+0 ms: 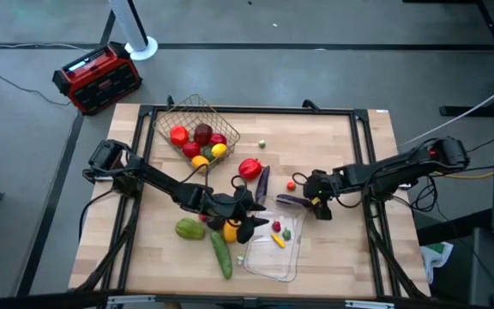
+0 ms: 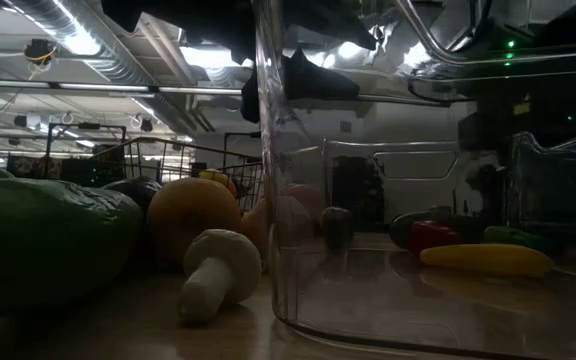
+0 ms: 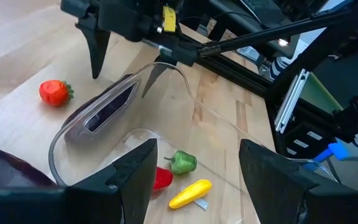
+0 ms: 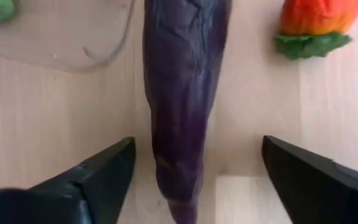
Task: Sort produce into baskets
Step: Put the violet eggplant into the transparent bin
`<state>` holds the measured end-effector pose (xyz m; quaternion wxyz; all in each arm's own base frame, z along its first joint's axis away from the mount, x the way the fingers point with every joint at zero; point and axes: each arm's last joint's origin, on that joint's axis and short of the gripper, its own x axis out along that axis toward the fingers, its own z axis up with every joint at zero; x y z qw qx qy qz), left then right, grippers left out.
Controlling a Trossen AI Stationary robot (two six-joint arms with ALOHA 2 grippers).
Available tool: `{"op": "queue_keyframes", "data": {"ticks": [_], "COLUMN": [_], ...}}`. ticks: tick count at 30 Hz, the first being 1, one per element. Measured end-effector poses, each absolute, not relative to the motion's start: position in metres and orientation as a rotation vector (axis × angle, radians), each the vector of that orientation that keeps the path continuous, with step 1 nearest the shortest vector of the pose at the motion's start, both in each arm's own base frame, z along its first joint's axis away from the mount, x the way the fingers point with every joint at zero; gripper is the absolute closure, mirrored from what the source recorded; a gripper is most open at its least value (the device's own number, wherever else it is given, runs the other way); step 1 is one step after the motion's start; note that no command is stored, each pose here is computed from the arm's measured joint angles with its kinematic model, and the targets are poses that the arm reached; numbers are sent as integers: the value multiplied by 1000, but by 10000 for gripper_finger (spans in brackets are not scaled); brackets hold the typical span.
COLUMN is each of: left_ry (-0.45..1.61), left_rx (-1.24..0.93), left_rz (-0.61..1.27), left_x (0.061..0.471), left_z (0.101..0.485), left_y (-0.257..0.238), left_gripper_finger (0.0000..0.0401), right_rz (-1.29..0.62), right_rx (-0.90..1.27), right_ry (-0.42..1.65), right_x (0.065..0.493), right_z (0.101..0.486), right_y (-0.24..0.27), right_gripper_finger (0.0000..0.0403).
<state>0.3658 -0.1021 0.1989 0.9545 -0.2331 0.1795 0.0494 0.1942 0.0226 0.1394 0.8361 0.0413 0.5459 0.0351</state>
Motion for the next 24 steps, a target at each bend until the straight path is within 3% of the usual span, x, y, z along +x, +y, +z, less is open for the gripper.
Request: {"op": "queue_keyframes", "data": {"ticks": [10,17,20,24], "left_ry": [362,360,358,356], "left_rx": [-477,-476,-477,-465], "left_rz": [100,109,117,127], "left_x": [366,367,368,369], "left_z": [199,199,199,199], "left_y": [-102,-99,-95,-91], "left_gripper_finger": [177,177,177,177], "right_rz": [60,94,98,70], "right_rx": [88,48,6,-51], "right_ry": [1143,1218,1242,1282], "right_x": [194,201,208,213], "right_z": [134,161,181,213], "right_y": [22,23,23,22], "right_gripper_finger": [202,302,327,332]}}
